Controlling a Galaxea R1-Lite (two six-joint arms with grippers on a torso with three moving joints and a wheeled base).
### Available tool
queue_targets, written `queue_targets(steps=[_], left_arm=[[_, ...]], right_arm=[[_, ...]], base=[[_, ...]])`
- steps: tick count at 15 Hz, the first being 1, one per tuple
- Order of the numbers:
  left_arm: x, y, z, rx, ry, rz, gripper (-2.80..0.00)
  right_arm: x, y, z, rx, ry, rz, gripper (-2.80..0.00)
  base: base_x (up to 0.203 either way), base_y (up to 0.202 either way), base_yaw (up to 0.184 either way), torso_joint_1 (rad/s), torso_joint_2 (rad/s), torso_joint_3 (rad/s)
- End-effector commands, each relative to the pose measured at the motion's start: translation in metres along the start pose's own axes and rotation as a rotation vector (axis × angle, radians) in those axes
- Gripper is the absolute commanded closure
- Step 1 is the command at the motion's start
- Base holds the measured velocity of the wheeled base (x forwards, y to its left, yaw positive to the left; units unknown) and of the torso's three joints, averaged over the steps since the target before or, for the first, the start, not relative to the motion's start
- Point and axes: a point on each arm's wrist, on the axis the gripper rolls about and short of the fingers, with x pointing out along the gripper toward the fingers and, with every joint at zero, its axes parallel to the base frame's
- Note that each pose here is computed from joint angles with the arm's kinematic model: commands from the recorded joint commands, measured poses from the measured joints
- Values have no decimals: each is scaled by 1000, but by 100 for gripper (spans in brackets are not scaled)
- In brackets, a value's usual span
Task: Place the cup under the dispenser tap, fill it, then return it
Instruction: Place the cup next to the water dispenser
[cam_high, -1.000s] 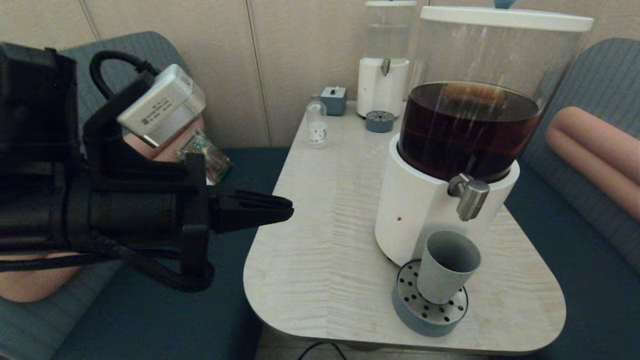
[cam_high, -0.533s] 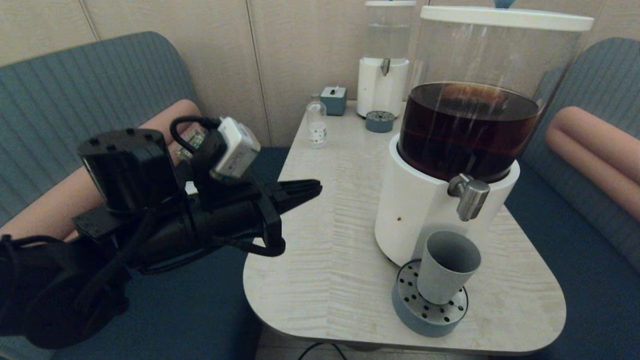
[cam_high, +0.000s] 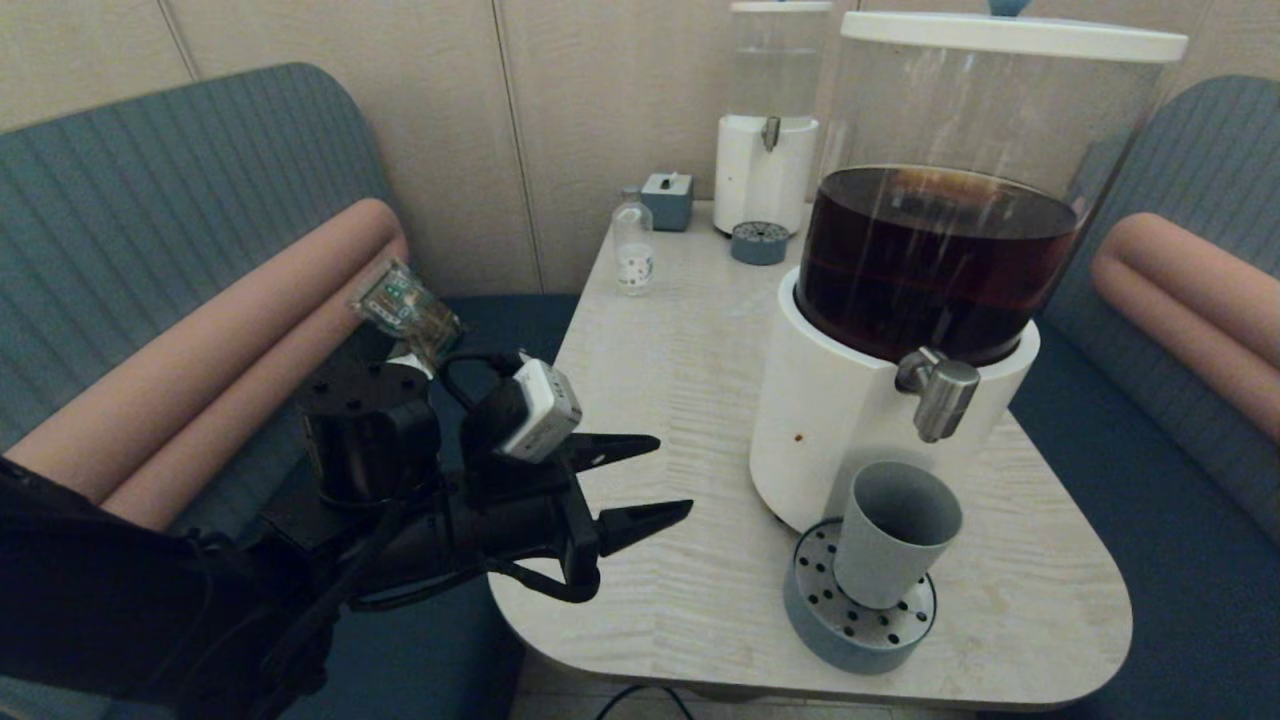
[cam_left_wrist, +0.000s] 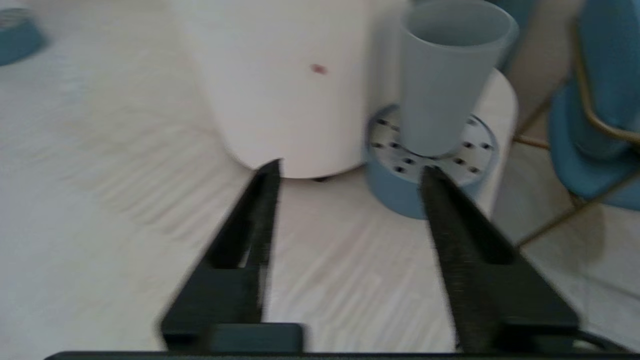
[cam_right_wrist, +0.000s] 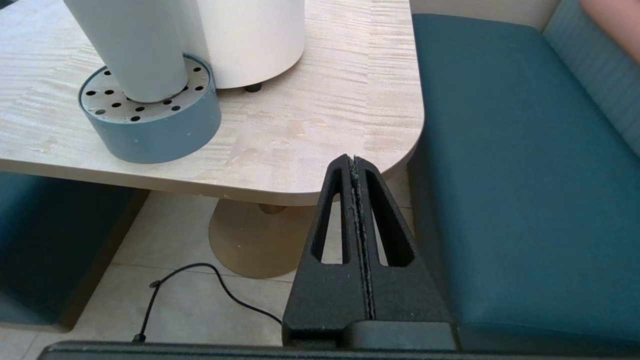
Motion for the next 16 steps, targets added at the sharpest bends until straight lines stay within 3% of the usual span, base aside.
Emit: queue_targets(steps=[1, 5, 11, 16], left_arm=[[11, -5, -10, -7, 13, -35, -280], [31, -3, -9, 12, -24, -77, -280], [72, -33, -21, -5, -22, -216, -280], [90, -43, -39, -28, 10, -259, -280]], right_arm=[[0, 0, 0, 0, 0, 1, 0], [0, 0, 0, 0, 0, 1, 0], [0, 0, 0, 0, -2, 1, 0], [0, 0, 0, 0, -2, 1, 0]], base=[[0, 0, 0, 0, 0, 0], [0, 0, 0, 0, 0, 0], [0, 0, 0, 0, 0, 0], [0, 0, 0, 0, 0, 0]])
